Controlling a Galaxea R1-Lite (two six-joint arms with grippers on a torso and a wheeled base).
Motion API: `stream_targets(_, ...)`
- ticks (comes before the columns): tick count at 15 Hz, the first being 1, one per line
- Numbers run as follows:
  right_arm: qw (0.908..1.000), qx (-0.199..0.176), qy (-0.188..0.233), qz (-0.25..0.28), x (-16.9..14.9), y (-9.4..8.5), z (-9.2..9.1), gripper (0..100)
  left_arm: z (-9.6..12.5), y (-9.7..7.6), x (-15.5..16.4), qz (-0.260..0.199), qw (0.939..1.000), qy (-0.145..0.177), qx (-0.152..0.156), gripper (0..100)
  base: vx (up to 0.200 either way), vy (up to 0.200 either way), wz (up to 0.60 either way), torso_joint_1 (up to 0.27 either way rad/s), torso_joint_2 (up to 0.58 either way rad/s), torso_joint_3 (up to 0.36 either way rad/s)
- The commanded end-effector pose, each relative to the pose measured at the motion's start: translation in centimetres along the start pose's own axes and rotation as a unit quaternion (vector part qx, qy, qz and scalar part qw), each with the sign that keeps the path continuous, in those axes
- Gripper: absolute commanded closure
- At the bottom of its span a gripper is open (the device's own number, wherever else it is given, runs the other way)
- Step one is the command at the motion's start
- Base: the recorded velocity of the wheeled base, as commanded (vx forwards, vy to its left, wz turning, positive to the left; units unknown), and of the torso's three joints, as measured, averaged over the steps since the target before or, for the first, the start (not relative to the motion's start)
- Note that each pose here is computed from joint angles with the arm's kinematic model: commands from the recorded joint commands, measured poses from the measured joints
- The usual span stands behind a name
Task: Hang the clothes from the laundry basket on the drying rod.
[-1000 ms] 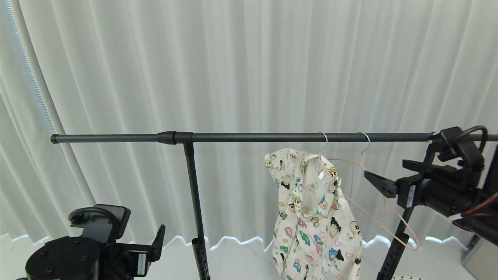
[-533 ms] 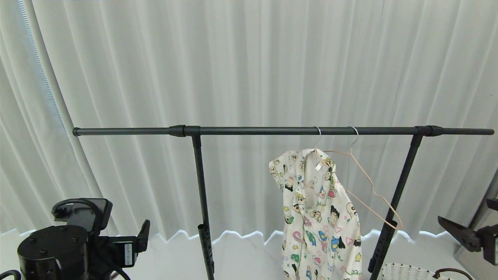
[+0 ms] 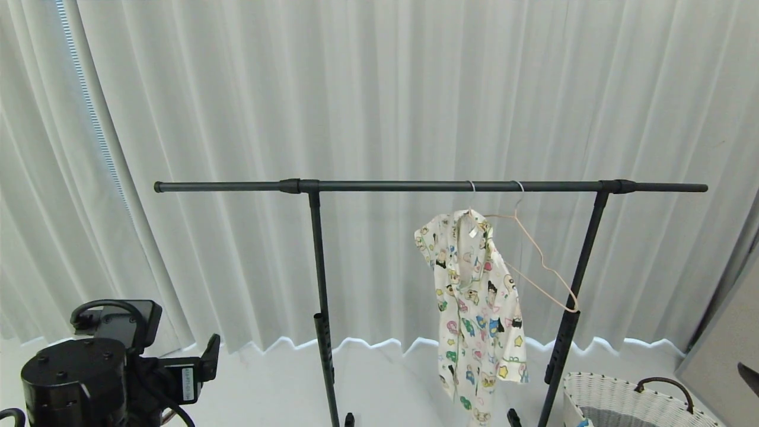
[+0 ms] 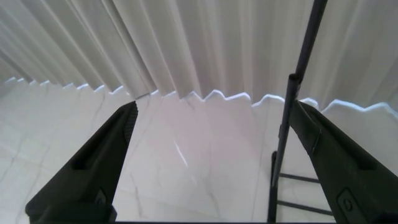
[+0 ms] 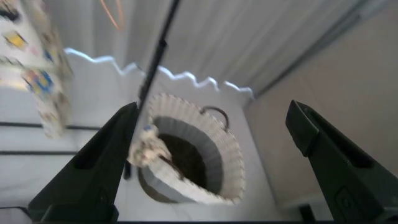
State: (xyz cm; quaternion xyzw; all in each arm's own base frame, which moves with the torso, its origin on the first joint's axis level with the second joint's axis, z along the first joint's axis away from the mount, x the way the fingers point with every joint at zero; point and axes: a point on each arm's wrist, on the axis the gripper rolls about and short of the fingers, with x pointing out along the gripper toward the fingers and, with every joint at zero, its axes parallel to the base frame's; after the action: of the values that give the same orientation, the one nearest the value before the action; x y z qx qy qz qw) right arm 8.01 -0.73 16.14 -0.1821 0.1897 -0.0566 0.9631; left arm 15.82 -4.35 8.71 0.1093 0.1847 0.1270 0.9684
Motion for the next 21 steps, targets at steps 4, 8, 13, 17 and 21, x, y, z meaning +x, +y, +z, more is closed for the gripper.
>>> stream_targets(4, 0.9998, -0.007, 0.004, -0.018, -0.3, -0.1, -0.7, 0, 1.5, 0.4, -0.5, -0.006, 0.9992, -0.04, -0.005, 0, 0.0, 0.0, 0.0, 0.0, 0.0, 0.0)
stream_targets(8, 0.9997, -0.006, -0.005, -0.022, -0.5, -0.1, -0.7, 0, 4.1, 2.5, -2.1, 0.02, 0.9979, -0.057, 0.023, 0, 0.0, 0.0, 0.0, 0.0, 0.0, 0.0)
stream_targets(13, 0.9997, -0.006, -0.009, -0.024, -0.6, -0.1, -0.7, 0, 5.8, 6.0, -5.7, 0.031, 0.992, 0.09, 0.083, 0, 0.0, 0.0, 0.0, 0.0, 0.0, 0.0)
stream_targets(17, 0.9992, -0.017, -0.007, -0.035, -0.8, -0.1, -0.9, 0, 2.6, 6.1, -6.1, 0.005, 0.9908, 0.13, 0.04, 0, 0.0, 0.0, 0.0, 0.0, 0.0, 0.0)
stream_targets(21, 0.9988, -0.019, -0.001, -0.044, -0.8, -0.1, -1.0, 0, -0.5, 6.3, -7.5, -0.042, 0.9888, 0.139, 0.035, 0, 0.0, 0.0, 0.0, -0.12, 0.25, 0.128)
